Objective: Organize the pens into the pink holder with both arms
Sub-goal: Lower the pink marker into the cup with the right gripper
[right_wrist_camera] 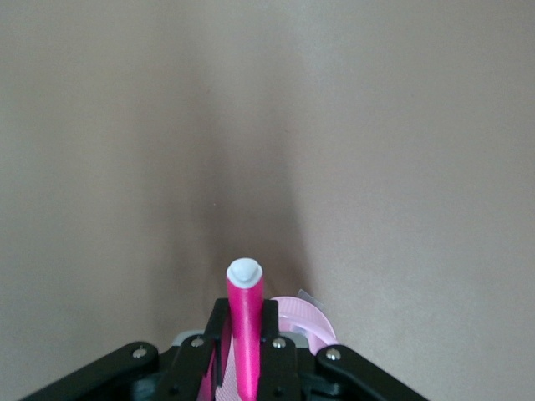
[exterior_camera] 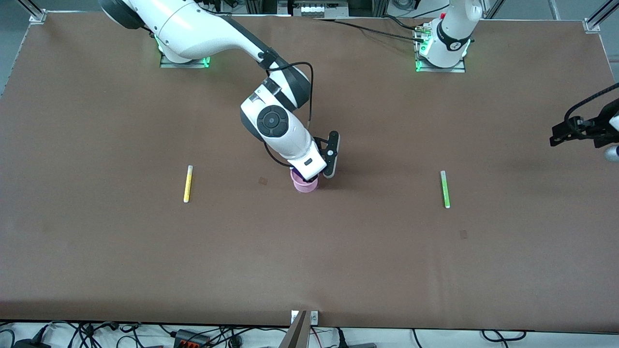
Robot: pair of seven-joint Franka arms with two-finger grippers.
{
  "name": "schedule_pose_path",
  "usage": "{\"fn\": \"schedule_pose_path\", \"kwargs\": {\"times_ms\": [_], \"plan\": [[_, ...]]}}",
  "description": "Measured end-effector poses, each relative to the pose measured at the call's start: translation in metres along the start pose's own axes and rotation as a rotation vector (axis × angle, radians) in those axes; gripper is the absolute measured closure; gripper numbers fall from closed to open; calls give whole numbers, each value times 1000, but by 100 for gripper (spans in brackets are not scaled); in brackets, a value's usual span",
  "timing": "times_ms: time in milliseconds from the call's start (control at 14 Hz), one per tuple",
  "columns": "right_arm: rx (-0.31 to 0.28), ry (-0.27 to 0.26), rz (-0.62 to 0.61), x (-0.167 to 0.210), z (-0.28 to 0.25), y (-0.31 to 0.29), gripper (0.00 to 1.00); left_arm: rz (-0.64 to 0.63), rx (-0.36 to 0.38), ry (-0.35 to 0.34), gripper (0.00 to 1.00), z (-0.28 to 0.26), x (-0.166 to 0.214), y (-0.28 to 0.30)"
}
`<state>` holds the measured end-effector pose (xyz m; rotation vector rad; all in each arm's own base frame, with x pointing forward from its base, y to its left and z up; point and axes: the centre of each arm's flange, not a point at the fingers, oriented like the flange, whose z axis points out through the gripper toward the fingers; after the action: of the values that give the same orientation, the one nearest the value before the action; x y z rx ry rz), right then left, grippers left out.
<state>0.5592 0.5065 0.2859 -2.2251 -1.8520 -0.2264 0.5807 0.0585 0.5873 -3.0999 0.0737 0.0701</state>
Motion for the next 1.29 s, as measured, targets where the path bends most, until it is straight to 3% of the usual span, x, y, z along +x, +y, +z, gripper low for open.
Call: {"fn": "schedule_pose_path", "kwargs": {"times_ms": [786,1000,1286], "plan": [[-6,-9,-6,-3,1,2,82,14,-49,-3,0,-6,-6,19],[-2,-16,0,-8,4,4,58,10,-51,0,0,-8,-6,26],[-1,-17,1,-8,5,3,17,14,-51,1,0,-9,-5,36]]}}
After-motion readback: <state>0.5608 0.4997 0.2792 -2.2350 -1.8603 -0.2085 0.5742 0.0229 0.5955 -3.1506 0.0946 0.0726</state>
